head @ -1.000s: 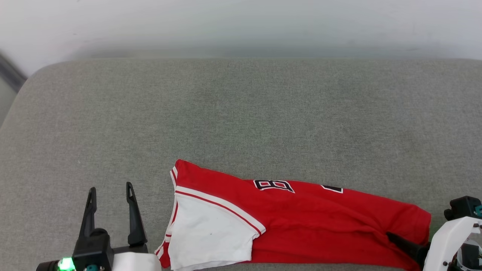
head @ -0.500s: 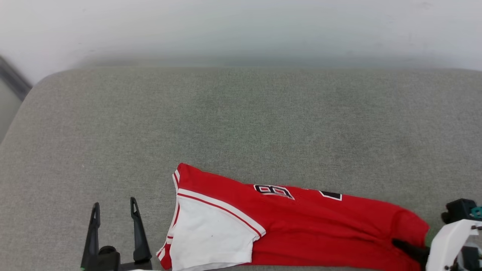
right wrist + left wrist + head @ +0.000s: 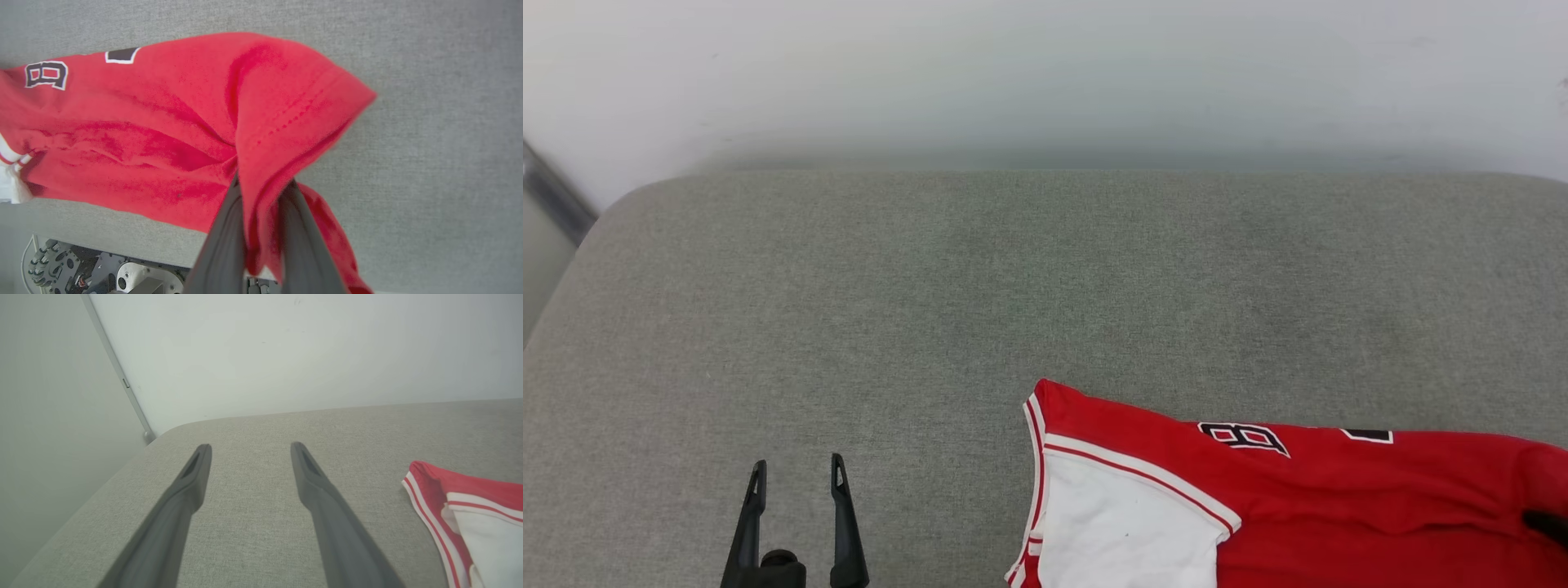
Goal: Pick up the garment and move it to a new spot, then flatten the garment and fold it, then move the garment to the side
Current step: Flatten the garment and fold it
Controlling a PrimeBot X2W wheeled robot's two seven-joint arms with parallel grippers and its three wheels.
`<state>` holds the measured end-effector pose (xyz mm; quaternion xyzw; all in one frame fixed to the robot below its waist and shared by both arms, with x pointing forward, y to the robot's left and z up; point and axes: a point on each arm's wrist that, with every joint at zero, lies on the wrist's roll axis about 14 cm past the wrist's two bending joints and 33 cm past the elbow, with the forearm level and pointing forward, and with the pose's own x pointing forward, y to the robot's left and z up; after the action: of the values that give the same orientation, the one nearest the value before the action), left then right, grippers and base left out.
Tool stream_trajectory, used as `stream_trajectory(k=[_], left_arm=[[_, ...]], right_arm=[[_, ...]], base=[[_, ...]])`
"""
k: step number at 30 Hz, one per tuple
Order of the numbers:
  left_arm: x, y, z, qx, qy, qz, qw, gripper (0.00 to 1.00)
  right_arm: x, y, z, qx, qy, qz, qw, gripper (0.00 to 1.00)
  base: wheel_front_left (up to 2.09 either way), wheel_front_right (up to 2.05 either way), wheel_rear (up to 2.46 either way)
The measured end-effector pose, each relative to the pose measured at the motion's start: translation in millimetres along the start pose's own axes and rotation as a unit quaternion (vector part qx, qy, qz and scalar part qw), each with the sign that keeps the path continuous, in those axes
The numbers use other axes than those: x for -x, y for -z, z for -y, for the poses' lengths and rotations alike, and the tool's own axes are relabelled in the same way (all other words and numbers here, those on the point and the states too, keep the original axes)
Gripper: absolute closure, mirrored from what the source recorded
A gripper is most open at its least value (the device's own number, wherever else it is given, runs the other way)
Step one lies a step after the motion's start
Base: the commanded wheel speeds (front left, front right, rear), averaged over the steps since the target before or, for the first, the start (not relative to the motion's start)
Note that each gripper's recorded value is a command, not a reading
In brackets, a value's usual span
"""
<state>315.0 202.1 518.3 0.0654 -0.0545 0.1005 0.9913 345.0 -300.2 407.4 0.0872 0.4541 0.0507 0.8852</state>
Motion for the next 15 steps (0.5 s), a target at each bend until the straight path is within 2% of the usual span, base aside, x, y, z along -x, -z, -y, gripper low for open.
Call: stream_trajectory(k=[3, 8, 15], left_arm=[[1, 0, 1, 0.0, 0.004, 0.001, 1.0, 0.0], [4, 1, 0, 0.002, 0.004, -0.001, 1.0, 0.0], [4, 7, 0, 0.002, 0.007, -0.011, 1.0, 0.0]], right_arm=[[3, -2, -15, 0.0, -0.025, -0.009, 1.0, 1.0], [11, -18, -68, 0.043, -0.098, 0.013, 0.994, 1.0], [19, -27, -159, 0.143, -0.2, 0.021, 0.969, 1.0]], base=[[0.0, 0.0, 0.0], [0.0, 0.0, 0.0], [0.0, 0.0, 0.0]])
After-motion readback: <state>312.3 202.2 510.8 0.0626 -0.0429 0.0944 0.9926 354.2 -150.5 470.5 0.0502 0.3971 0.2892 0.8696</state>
